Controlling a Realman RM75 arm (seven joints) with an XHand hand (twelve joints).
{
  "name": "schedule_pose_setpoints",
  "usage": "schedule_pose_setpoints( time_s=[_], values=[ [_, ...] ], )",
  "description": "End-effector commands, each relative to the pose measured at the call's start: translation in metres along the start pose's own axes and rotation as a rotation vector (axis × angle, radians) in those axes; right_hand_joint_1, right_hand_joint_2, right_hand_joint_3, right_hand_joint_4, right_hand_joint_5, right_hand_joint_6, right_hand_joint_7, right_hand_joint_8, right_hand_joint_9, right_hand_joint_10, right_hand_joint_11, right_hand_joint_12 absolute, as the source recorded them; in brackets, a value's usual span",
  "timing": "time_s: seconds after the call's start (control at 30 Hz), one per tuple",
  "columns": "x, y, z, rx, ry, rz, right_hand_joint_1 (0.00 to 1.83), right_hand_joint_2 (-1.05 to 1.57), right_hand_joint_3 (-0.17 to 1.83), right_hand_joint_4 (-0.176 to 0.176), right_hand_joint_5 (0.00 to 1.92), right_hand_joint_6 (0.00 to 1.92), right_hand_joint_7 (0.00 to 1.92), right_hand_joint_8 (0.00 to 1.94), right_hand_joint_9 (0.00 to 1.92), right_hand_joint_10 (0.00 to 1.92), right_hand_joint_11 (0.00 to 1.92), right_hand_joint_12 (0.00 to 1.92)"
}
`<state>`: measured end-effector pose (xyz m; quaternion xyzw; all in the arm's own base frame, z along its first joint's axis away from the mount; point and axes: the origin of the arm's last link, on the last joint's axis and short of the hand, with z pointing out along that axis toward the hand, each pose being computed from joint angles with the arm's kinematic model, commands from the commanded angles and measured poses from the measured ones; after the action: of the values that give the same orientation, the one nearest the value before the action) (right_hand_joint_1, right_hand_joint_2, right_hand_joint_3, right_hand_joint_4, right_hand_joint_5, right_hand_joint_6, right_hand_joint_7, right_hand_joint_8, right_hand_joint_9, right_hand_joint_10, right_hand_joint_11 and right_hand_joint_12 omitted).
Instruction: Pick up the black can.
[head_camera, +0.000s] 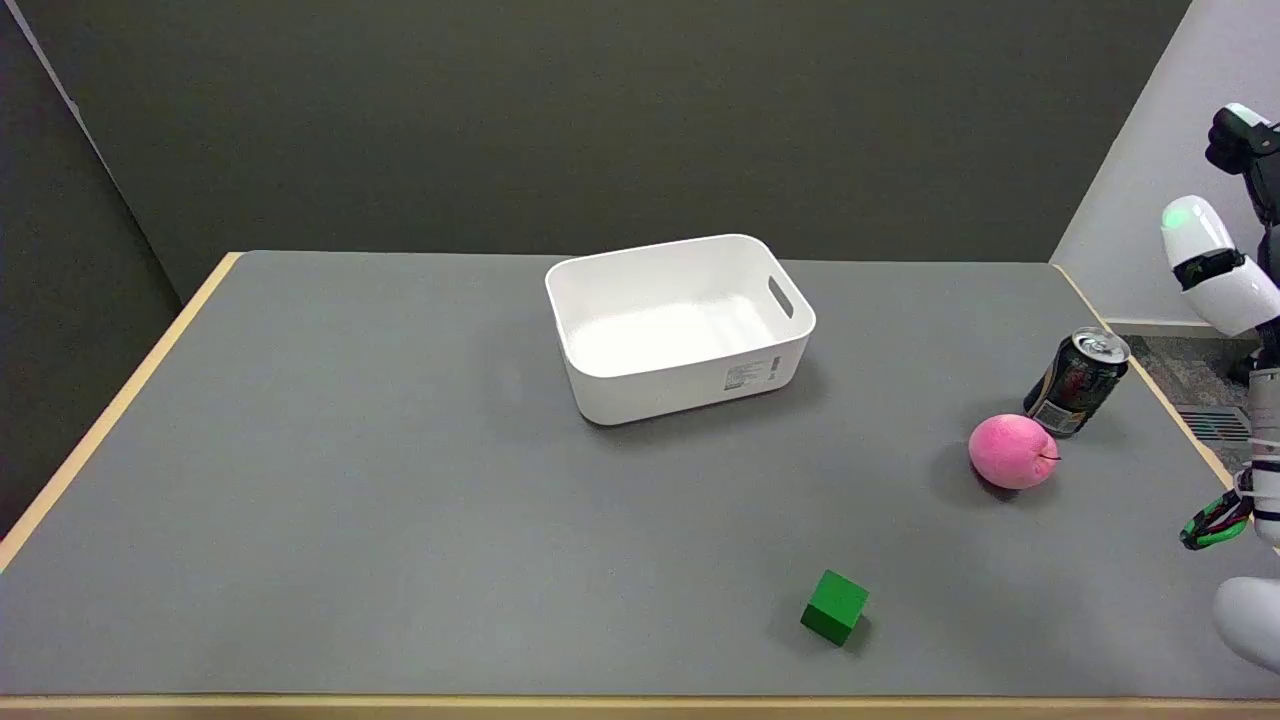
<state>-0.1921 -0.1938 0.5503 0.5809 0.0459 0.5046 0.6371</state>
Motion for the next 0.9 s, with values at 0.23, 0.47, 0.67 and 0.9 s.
schedule_pose_setpoints(
  time_s=[0.23,0.47,0.67,0.9],
  values=[
    [-0.01,0.003,-0.009,0.021,-0.054,0.055,0.31,0.8,0.81,0.012,0.21,0.39,0.29,0.3,0.18,0.65,0.0,0.63],
    [-0.013,0.005,-0.011,0.016,-0.077,0.081,0.31,0.79,0.81,0.012,0.21,0.39,0.29,0.3,0.18,0.65,0.0,0.61],
    [-0.013,0.012,-0.018,-0.027,-0.083,0.08,0.28,0.7,0.98,0.013,0.19,0.43,0.27,0.35,0.17,0.66,0.0,0.45],
    [-0.003,0.04,-0.032,-0.168,-0.042,0.046,0.29,0.69,0.98,0.014,0.19,0.43,0.26,0.35,0.16,0.66,0.0,0.4]
  ],
)
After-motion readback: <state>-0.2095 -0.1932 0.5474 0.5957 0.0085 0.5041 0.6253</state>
